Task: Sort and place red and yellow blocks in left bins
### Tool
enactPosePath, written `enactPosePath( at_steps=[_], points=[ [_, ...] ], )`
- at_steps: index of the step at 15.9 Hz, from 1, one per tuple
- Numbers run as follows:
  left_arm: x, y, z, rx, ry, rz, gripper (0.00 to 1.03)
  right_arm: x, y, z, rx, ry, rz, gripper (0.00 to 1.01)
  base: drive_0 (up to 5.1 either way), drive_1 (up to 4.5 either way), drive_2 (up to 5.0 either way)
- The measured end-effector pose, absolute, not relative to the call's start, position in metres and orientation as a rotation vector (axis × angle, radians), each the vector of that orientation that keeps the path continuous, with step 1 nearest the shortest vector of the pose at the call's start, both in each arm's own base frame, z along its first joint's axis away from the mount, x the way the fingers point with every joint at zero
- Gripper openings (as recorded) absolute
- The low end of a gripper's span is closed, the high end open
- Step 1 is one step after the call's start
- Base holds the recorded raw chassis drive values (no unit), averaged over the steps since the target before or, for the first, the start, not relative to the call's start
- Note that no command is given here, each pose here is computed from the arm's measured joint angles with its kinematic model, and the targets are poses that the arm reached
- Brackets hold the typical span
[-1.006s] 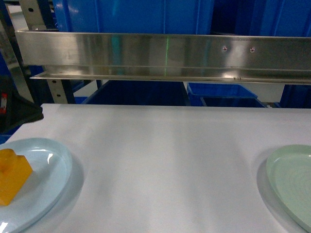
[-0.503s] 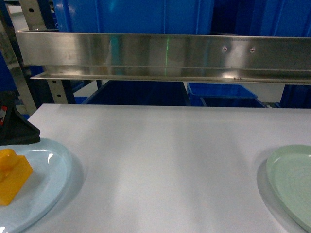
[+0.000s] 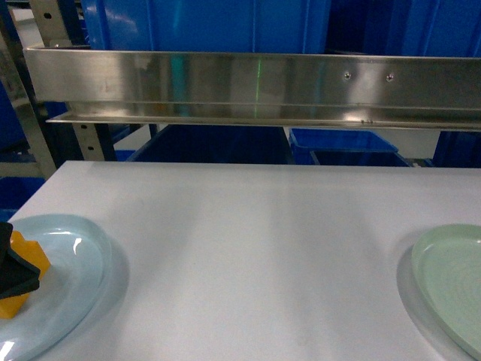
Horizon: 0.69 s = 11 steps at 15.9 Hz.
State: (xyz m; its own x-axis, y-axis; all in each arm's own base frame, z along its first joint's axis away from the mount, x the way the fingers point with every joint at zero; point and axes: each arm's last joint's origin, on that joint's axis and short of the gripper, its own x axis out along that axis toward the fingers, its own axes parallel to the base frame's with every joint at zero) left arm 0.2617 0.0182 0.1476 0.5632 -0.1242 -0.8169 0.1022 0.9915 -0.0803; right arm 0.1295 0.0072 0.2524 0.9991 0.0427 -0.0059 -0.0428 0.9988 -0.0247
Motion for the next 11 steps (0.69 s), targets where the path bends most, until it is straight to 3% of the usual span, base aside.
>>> enactPosePath(
  at_steps=[5, 7, 11],
  points=[
    [0.268, 0.023, 0.14, 0.041, 0.883, -0.117, 0.98, 0.13, 0.007, 0.252, -0.025, 0.006, 0.043, 0.28, 0.0, 0.0, 0.0],
    [0.27, 0.029, 0.126, 0.079, 0.888, -0.095, 0.98, 0.129, 0.007, 0.253, -0.025, 0.004, 0.043, 0.28, 0.0, 0.0, 0.0],
    [0.271, 0.027, 0.126, 0.102, 0.884, -0.098, 0.98, 0.13, 0.007, 0.252, -0.025, 0.005, 0.042, 0.28, 0.0, 0.0, 0.0]
  ],
)
